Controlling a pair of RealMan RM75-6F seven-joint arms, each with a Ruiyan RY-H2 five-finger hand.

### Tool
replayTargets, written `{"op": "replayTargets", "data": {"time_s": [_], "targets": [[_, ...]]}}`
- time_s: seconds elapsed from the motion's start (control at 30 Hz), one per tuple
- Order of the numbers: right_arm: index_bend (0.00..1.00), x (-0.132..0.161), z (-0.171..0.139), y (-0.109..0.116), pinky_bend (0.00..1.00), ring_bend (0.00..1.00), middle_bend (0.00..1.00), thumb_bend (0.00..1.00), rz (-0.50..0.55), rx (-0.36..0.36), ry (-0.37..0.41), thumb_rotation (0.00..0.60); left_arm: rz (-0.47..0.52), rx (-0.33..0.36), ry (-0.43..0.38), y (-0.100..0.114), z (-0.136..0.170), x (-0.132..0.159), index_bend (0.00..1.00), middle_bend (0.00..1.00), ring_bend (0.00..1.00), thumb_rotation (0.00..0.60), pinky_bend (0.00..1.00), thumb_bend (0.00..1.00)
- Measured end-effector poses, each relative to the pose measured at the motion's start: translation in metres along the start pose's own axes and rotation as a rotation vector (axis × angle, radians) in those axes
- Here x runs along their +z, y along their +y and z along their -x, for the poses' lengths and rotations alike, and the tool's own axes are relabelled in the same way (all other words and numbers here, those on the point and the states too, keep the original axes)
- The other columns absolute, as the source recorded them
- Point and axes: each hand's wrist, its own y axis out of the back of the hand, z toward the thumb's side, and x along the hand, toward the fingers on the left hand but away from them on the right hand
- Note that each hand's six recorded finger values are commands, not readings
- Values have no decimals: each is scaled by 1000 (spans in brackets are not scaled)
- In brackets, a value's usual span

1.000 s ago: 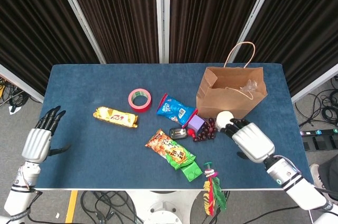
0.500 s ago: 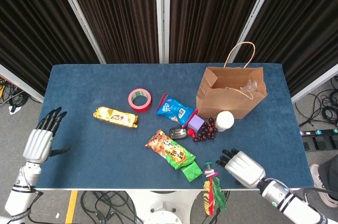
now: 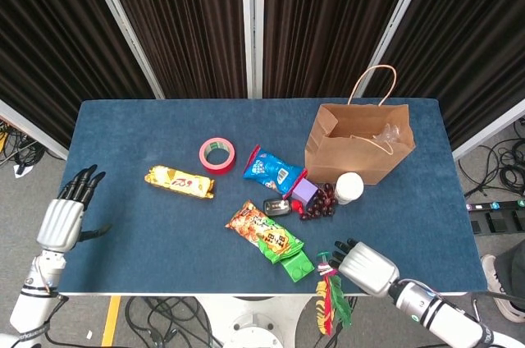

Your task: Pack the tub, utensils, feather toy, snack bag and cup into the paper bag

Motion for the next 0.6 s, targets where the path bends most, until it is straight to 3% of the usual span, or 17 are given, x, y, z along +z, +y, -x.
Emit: {"op": "replayTargets", "data": {"time_s": [0.23,0.6], "targets": [[404,4,24,-2,348,193,375,0,-87,29,44,600,-3,-7,9,-2,1,-4,114,88,35,600,197,84],[445,8,45,-4,348,193,388,0,-114,30,72,600,-12,-2,8,-1,1,-6,114,88,35,600,197,85]]}}
